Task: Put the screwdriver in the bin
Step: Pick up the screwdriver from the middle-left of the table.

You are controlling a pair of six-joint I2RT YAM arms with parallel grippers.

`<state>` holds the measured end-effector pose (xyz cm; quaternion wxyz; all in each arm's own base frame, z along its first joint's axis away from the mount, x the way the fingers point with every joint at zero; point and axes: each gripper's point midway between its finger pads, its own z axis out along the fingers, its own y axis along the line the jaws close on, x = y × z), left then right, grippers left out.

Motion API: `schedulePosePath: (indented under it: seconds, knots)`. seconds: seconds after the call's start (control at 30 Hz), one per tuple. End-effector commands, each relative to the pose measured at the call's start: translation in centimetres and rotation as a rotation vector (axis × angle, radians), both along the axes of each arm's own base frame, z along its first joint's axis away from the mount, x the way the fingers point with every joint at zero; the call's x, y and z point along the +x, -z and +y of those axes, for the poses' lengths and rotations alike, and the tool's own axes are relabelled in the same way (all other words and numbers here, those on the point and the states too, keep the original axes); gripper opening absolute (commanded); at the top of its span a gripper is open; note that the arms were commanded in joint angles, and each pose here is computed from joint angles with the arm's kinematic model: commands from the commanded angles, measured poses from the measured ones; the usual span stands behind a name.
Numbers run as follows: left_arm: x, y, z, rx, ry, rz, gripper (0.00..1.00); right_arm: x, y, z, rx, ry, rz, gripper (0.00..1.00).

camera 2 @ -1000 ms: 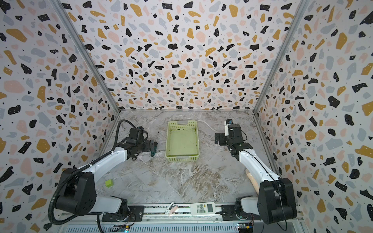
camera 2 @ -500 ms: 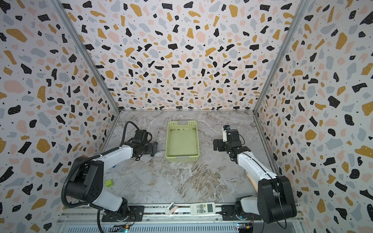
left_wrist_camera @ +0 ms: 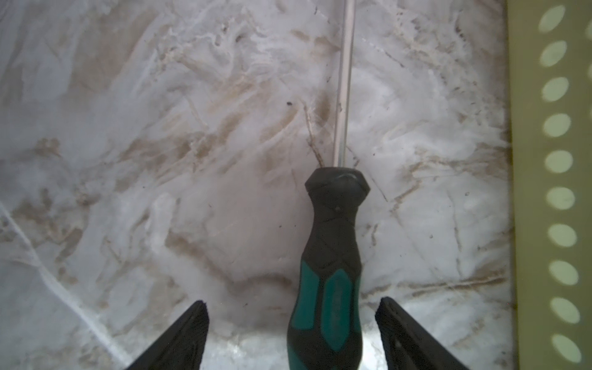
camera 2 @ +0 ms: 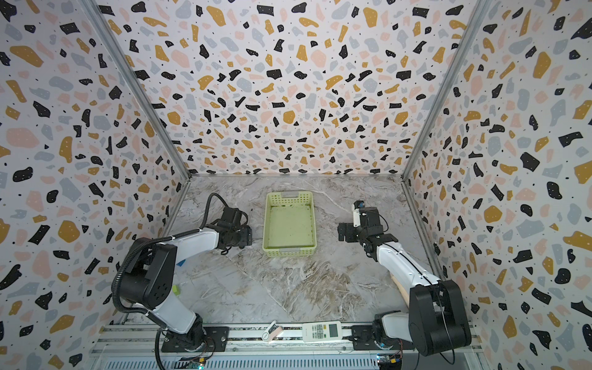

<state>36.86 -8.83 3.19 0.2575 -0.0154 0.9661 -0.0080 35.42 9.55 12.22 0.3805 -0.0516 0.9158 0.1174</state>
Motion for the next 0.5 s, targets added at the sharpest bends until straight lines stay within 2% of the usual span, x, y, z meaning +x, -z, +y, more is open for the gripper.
schedulePosePath:
  seconds: [0.0,0.2,0.47]
  knots:
    - [1.28,-1.08,-0.97,-0.009,0.004,-0.044,0.8,-0.14,-0.87,0.01,0.022,0.002,-0.024,0.98]
    - [1.38,-0.73,-1.56,-0.006,0.011,-0.037,0.68,-0.19,-1.0,-0.12,0.031,0.004,-0.026,0.98]
    - [1.46,-0.53,-1.33,0.016,0.008,-0.032,0.62,-0.46,-0.94,-0.41,0.035,0.009,-0.024,0.98]
